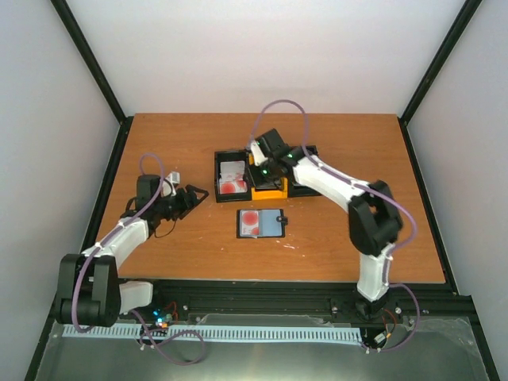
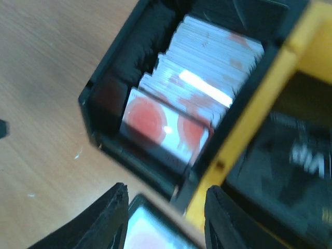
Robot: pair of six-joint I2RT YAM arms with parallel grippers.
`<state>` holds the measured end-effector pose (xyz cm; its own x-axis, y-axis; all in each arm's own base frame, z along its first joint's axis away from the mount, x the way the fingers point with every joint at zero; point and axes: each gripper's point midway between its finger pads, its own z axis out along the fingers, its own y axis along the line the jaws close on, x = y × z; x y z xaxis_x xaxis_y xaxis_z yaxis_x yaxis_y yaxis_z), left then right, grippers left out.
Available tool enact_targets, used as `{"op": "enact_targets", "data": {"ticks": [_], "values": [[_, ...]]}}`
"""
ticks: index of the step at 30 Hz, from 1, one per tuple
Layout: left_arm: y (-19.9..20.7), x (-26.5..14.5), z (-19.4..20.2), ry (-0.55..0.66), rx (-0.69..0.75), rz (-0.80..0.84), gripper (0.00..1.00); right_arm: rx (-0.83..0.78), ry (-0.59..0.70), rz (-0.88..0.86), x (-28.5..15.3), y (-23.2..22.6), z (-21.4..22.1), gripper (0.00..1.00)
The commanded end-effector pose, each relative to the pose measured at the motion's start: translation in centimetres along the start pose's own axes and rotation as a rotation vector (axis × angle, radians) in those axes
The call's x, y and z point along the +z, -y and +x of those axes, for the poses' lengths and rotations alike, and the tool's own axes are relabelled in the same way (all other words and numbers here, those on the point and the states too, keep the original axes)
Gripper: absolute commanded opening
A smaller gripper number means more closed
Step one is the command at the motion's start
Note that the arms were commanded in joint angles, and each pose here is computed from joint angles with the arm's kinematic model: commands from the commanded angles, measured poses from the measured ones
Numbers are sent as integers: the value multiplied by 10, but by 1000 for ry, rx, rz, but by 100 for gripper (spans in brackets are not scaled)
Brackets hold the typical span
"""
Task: Put the credit cards into the card holder
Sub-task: Turn over the card slot in the card holder.
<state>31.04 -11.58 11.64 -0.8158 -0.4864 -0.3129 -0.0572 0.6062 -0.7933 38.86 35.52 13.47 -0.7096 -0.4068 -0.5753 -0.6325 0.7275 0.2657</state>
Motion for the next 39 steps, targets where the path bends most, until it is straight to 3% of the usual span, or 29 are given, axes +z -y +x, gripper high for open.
{"op": "enact_targets", "data": {"ticks": [1,6,11,18,23,39], "values": [[13,14,16,-61,97,45,70,286,154,16,-44,-9,9,40],[12,33,38,-135,97,53,65,513,48,23,-41,-16,91,39],[6,51,52,-213,84,53,60,641,-19,52,-27,-6,140,35],[-1,62,61,-268,64,56,56,678,-76,182,-7,18,166,30],[-3,65,62,-284,59,58,56,678,-102,263,-6,31,179,36],[-4,69,62,-288,49,61,55,640,-44,304,-25,35,164,42]]}}
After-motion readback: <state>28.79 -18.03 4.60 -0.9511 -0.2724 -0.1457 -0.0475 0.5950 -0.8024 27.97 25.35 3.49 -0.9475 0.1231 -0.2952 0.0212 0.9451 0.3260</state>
